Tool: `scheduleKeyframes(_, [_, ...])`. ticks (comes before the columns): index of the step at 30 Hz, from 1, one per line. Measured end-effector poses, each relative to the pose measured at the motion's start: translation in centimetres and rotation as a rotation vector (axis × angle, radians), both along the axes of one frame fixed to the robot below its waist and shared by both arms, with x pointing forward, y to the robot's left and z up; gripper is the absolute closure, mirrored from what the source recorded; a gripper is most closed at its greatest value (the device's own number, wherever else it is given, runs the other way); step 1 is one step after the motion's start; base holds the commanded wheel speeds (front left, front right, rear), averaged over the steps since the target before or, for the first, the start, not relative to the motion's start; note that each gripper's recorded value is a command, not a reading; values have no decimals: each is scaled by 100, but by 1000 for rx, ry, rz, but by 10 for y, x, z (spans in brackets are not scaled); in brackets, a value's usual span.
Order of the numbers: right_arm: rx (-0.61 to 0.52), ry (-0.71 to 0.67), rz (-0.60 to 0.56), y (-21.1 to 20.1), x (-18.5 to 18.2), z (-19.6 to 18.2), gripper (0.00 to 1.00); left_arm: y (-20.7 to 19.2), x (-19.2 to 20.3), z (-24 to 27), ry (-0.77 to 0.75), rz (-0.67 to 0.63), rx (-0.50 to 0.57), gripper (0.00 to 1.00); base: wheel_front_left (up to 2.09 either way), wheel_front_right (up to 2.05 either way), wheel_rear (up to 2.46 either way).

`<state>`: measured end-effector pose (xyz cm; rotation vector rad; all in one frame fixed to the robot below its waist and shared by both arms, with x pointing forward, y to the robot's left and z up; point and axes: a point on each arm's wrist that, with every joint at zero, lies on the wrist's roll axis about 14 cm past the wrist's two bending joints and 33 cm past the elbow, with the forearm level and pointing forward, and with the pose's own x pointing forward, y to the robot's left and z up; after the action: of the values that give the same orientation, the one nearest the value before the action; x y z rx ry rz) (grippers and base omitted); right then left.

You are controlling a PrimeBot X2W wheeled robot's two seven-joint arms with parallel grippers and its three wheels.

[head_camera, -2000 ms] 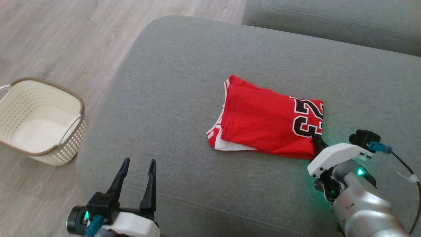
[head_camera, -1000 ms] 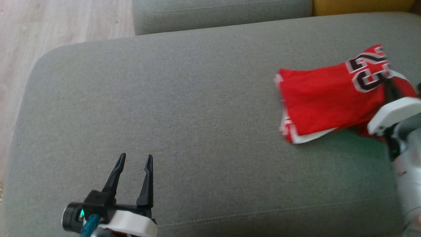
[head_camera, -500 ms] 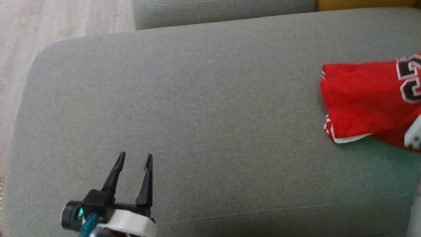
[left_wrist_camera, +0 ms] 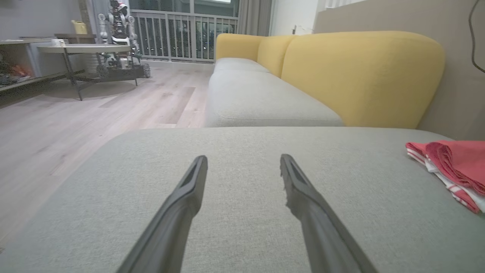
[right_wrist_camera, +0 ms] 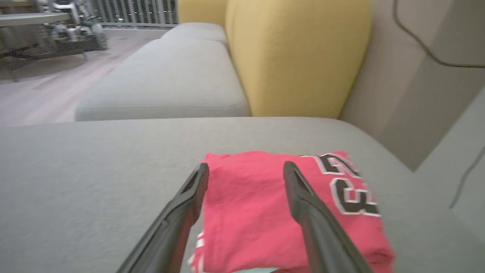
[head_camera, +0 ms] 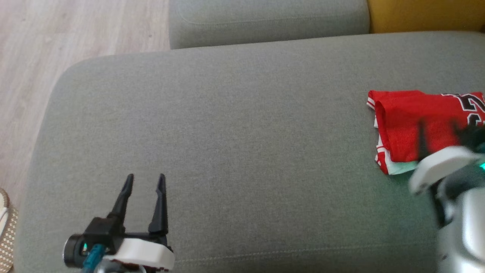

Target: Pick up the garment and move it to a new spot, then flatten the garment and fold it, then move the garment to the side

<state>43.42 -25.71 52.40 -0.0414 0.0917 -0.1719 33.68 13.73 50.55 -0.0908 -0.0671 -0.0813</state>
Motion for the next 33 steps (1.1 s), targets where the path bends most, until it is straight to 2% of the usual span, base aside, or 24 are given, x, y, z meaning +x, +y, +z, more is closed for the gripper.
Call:
scheduleKeyframes(6, [129,-21,227,80,-14,-23,0,16,-4,10,-31,71,-11,0,0,0,0])
scheduleKeyframes(10, [141,-96,383,132,-31,-23,0,22,-9,16,-51,96,-4,0,0,0,0])
scheduleKeyframes(13, [72,-111,462,153,-46,-27,0,28,-13,20,-63,117,-1,0,0,0,0])
scheduleKeyframes(19, [104,-217,438,146,-55,3,0,32,-18,24,-77,135,1,0,0,0,0])
scheduleKeyframes(25, [146,-203,378,126,-73,-6,0,37,-22,19,-64,148,2,0,0,0,0])
scheduleKeyframes(33, [159,-224,363,122,-75,0,0,34,-21,21,-69,135,17,0,0,0,0])
